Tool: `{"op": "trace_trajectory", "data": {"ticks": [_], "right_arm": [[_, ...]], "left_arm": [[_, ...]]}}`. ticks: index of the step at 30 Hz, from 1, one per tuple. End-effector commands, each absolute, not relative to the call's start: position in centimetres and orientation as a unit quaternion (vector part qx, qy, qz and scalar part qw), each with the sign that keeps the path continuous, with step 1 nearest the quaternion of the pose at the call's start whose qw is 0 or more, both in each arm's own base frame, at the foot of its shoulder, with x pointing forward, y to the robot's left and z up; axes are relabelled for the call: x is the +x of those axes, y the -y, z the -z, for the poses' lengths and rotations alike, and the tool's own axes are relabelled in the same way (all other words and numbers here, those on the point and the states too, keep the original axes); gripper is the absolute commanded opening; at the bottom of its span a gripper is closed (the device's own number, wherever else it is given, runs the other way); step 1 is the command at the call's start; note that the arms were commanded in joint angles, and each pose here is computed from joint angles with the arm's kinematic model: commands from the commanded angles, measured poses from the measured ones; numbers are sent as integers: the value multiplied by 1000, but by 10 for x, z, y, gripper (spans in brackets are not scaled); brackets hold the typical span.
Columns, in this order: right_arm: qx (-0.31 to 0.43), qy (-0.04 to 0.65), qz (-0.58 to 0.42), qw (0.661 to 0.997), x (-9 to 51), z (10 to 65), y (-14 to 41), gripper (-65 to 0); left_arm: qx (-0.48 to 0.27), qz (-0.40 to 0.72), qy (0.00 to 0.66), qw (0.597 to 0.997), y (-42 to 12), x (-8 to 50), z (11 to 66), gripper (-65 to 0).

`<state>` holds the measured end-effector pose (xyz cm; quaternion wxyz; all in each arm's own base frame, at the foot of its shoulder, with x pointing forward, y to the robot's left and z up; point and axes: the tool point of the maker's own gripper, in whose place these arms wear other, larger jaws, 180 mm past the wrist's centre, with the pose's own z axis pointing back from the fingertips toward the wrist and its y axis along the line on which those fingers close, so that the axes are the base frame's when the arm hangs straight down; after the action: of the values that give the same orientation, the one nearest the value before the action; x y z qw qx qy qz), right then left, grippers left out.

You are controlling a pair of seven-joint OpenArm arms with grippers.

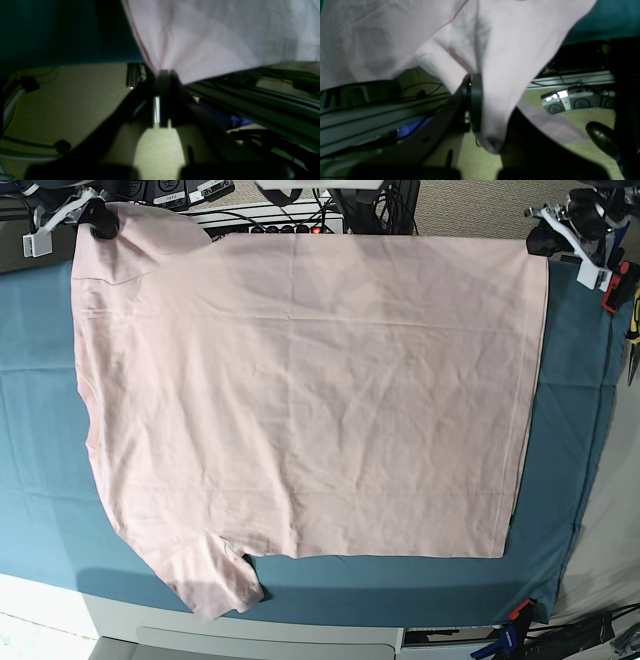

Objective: Fold the T-shirt properly
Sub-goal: 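Lift the held edge and pull the shirt toward the robot base, then lower the held edge back onto the shirt, folding a strip over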

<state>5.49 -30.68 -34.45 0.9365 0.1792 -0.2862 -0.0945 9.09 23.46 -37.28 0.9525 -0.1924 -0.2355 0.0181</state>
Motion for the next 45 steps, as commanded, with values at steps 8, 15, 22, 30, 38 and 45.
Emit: {"op": "trace_trajectory", "data": {"ticks": [8, 15, 22, 30, 38, 45], "right_arm": [[181, 258, 92, 944, 36, 340, 307, -650], [170, 250, 93, 949, 31, 337, 315, -650], [140, 260, 99, 950, 29, 326, 334, -650], [141, 263, 101, 949, 30, 324, 335, -650], [169, 308, 107, 930, 53, 315, 328, -650], [176, 372, 97, 906, 96, 305, 328, -650]], "left_arm": [[-183, -18, 231, 956, -240, 77, 364, -650], [-198, -17, 217, 956, -233, 65, 365, -650], [-199, -20, 203, 959, -233, 55, 367, -650], [-199, -20, 203, 958, -233, 54, 367, -650], [-223, -9, 244, 944, -224, 74, 358, -650], [-224, -1, 290, 930, -224, 107, 349, -650]]}}
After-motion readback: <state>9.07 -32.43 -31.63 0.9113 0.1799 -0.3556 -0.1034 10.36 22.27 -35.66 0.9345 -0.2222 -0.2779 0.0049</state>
